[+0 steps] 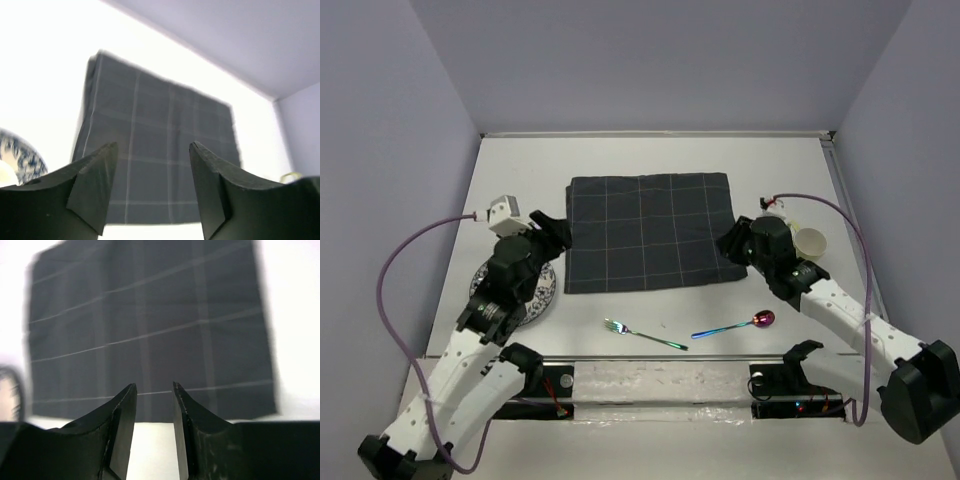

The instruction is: Set the dinner table for one person

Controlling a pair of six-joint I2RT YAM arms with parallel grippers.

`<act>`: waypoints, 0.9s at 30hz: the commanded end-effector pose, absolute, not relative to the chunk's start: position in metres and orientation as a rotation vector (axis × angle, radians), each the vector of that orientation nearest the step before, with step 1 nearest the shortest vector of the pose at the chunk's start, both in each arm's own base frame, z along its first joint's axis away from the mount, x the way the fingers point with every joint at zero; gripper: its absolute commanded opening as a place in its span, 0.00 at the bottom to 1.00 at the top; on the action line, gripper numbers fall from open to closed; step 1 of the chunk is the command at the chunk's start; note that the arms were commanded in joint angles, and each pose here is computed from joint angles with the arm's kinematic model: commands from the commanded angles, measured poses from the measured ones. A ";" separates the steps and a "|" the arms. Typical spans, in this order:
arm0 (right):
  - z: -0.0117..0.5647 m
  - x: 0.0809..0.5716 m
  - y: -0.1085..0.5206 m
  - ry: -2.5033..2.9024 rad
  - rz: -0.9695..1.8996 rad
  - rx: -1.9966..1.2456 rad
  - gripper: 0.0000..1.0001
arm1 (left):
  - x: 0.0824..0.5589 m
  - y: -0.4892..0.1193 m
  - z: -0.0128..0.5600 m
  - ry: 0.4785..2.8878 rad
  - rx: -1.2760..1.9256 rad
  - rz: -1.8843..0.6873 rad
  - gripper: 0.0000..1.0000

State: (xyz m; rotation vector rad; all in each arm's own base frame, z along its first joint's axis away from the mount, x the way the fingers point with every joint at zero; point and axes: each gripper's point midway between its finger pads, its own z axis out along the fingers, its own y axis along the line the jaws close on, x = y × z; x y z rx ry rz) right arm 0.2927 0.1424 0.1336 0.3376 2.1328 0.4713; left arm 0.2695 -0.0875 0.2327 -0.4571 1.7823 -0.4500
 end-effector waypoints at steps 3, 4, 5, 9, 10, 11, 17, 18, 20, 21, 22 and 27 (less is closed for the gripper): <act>0.198 0.281 0.225 2.007 0.814 0.033 0.43 | 0.235 -0.072 0.350 1.499 -0.243 -0.474 0.82; 0.202 0.279 0.245 1.992 0.902 -0.010 0.44 | 0.225 -0.069 0.361 1.460 -0.211 -0.472 0.86; 0.214 0.273 0.257 1.965 0.954 -0.042 0.45 | 0.220 -0.066 0.366 1.438 -0.215 -0.478 0.90; 0.209 0.257 0.339 1.986 1.124 -0.181 0.45 | 0.199 -0.036 0.375 1.362 -0.268 -0.398 0.99; 0.208 0.254 0.356 1.986 1.156 -0.205 0.45 | 0.196 -0.029 0.375 1.349 -0.284 -0.380 0.99; 0.224 0.249 0.382 1.949 1.212 -0.240 0.45 | 0.191 -0.018 0.369 1.333 -0.318 -0.344 0.99; 0.211 0.259 0.473 1.975 1.296 -0.300 0.45 | 0.194 -0.008 0.338 1.359 -0.339 -0.266 0.99; 0.186 0.260 0.486 2.029 1.285 -0.304 0.45 | 0.193 -0.006 0.339 1.356 -0.342 -0.260 0.99; 0.186 0.262 0.506 2.028 1.307 -0.303 0.45 | 0.193 -0.008 0.340 1.343 -0.338 -0.272 0.99; 0.179 0.256 0.515 2.044 1.321 -0.313 0.45 | 0.193 -0.010 0.340 1.341 -0.327 -0.281 0.99; 0.174 0.257 0.521 2.061 1.334 -0.306 0.45 | 0.193 -0.012 0.341 1.342 -0.316 -0.286 0.99; 0.123 0.250 0.560 2.164 1.352 -0.333 0.45 | 0.196 -0.018 0.339 1.354 -0.294 -0.303 0.99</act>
